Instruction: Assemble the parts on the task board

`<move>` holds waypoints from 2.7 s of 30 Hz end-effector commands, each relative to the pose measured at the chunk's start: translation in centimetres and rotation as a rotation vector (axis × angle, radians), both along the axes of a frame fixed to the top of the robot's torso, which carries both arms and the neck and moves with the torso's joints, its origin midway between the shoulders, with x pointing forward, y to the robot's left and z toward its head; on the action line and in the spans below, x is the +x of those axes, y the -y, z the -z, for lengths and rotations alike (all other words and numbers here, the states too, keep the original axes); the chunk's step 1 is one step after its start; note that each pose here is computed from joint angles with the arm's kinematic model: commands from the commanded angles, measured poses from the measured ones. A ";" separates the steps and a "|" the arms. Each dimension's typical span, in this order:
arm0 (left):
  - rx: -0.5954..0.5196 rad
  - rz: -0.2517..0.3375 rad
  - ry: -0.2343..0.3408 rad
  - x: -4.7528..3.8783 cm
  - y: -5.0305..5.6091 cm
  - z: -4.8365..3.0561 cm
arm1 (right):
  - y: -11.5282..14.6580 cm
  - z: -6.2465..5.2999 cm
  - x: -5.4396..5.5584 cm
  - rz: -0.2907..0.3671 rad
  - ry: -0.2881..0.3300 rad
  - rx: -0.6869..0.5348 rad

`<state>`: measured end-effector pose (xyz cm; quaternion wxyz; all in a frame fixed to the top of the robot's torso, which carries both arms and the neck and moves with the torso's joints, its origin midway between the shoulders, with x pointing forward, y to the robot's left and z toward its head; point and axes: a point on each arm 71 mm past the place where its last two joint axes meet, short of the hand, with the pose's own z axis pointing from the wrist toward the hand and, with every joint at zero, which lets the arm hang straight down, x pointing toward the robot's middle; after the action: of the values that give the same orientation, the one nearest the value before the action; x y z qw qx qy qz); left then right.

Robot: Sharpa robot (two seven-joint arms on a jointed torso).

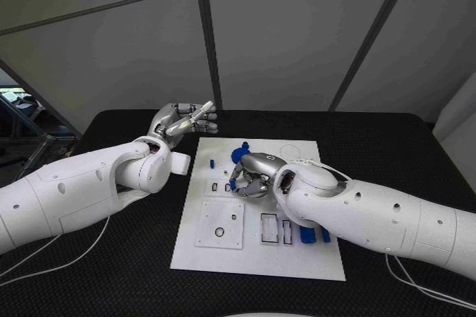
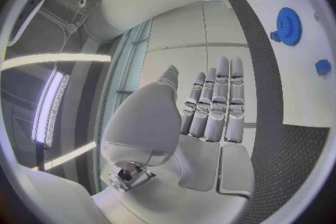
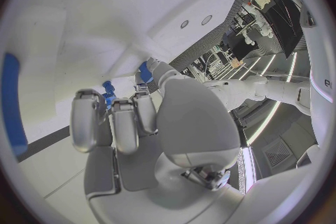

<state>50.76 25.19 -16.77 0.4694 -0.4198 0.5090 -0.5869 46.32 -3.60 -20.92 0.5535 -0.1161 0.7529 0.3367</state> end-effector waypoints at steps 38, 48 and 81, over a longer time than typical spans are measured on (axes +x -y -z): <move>0.086 0.012 -0.028 -0.14 -0.3 0.16 | 2.4 -2.8 -2.2 -0.046 0.086 0.305; 0.434 0.137 -0.201 -1.32 0.2 1.63 | 8.1 -5.6 -1.7 0.019 -0.023 0.386; 1.291 0.385 -0.435 -0.29 6.4 2.08 | 15.8 -7.4 3.0 0.303 0.025 0.330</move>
<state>50.48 18.71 -18.67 0.4120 -0.0823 0.8921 -0.1663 49.19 -19.36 -13.67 0.6164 0.0800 0.6905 0.3700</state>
